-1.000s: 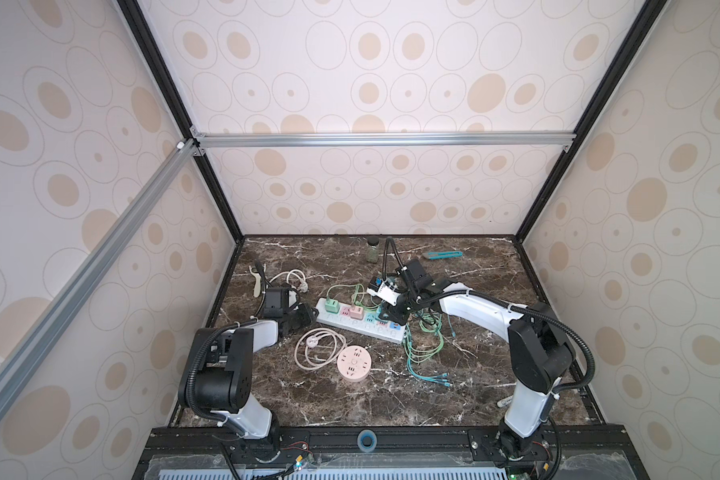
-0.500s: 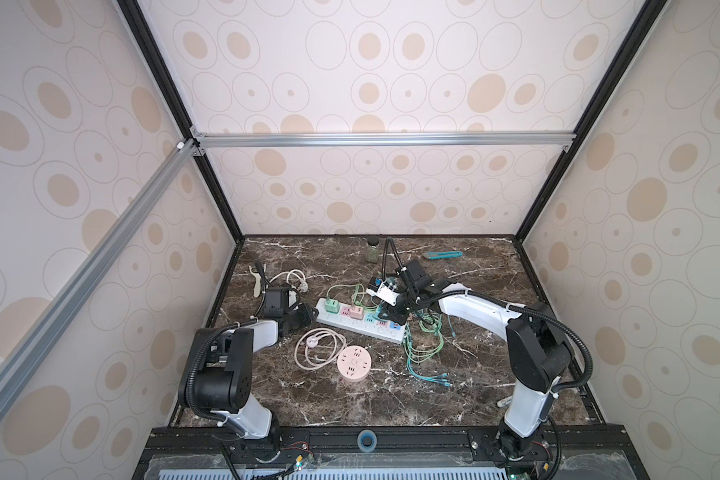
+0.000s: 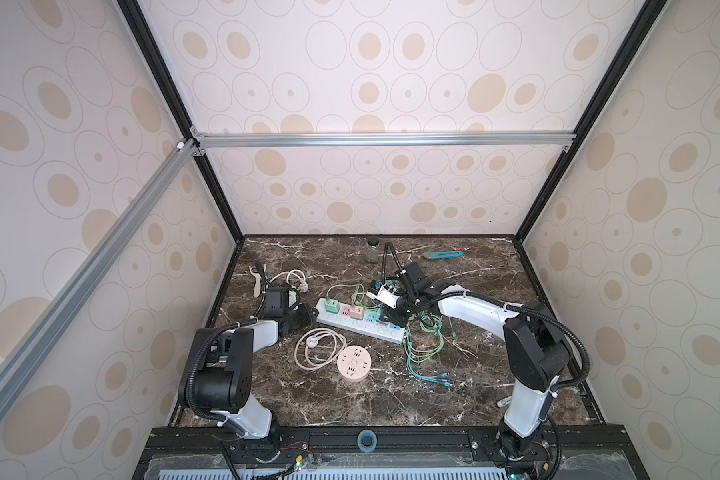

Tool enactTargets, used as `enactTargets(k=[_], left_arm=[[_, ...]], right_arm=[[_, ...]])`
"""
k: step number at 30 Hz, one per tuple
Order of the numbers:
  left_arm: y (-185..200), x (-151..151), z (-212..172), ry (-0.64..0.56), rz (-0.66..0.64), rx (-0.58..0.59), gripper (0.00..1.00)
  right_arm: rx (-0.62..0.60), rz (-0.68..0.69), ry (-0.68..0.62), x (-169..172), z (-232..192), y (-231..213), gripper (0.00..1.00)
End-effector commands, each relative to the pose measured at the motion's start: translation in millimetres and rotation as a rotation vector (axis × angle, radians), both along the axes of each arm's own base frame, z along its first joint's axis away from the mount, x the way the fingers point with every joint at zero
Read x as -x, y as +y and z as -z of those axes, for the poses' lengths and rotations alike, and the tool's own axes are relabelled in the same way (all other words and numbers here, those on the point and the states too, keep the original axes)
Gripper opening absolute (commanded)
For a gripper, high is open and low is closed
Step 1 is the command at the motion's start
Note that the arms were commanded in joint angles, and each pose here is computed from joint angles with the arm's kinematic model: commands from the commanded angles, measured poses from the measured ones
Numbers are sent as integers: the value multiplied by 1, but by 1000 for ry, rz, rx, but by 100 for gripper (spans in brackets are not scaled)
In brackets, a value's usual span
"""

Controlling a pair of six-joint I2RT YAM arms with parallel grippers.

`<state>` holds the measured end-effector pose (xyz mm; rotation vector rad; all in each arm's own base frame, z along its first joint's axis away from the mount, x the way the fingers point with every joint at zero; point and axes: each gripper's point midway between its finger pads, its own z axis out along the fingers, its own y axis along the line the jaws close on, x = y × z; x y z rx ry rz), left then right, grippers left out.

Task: Insert the plug
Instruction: 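Press the teal charger down into the power strip socket with the right gripper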

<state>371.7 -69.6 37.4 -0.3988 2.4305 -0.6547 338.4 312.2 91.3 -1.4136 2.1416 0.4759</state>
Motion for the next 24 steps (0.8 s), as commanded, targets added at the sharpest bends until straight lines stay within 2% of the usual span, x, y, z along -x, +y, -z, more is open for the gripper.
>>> enactTargets(k=[1, 14, 24], left_arm=[[-1, -9, -8, -30, 17, -10, 44], [-2, -10, -8, -29, 14, -5, 44], [-2, -10, -10, -32, 17, -1, 44]], right_arm=[[44, -29, 25, 9, 19, -3, 3], [181, -39, 15, 8, 38, -21, 4], [266, -42, 55, 14, 53, -34, 3]])
